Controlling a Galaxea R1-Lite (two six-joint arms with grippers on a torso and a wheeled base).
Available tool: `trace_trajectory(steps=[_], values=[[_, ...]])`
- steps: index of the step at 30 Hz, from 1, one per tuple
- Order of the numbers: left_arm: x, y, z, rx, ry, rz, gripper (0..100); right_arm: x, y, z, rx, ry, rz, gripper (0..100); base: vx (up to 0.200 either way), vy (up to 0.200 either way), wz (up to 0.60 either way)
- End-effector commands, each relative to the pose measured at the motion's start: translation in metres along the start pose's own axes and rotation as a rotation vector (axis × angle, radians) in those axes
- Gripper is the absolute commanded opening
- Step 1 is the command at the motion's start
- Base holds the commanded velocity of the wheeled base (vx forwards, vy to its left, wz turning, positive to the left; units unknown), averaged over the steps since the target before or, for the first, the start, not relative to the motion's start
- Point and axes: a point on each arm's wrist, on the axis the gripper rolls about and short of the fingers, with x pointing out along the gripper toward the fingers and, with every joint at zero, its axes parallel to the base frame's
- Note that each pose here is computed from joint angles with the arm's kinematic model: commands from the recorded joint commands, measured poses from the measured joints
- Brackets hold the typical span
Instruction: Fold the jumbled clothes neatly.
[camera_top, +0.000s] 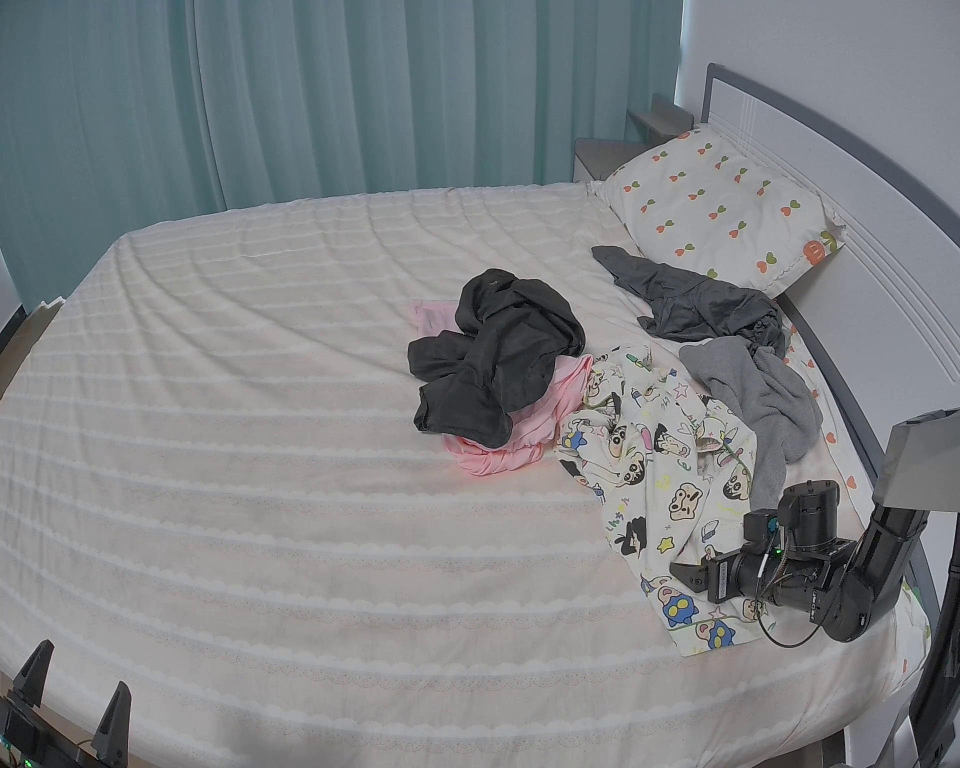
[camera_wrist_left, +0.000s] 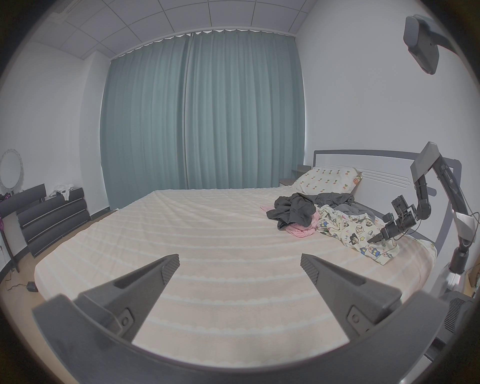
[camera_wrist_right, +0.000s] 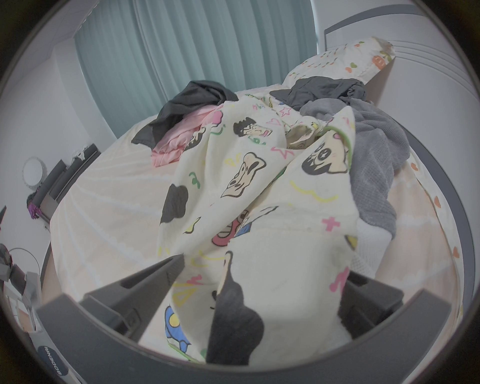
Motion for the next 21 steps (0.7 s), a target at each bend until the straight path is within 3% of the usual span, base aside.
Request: trace_trajectory(steps=[1,9,16,21], values=[[0.000,0.000,-0.003,-0.002,0.001,0.001,100,0.002,0.002,0.002,-0.017,0.007,-0.005,0,0.000,0.000,0.00],[0.000,0.000,-0.003,0.000,0.003,0.000,100,-0.025,0.006,0.024,0.029,-0.152,0.019,0,0.000,0.000,0.00],[0.000,0.000,-0.003,0.003,-0.001,-0.008,100,-0.061,0.012,0.025,0.088,-0.218,0.155,0,0.000,0.000,0.00],[0.000,-0.001,-0.003,0.017,-0.004,-0.022,100,-0.085,0.013,0.030,0.190,-0.310,0.229,0,0.000,0.000,0.00]])
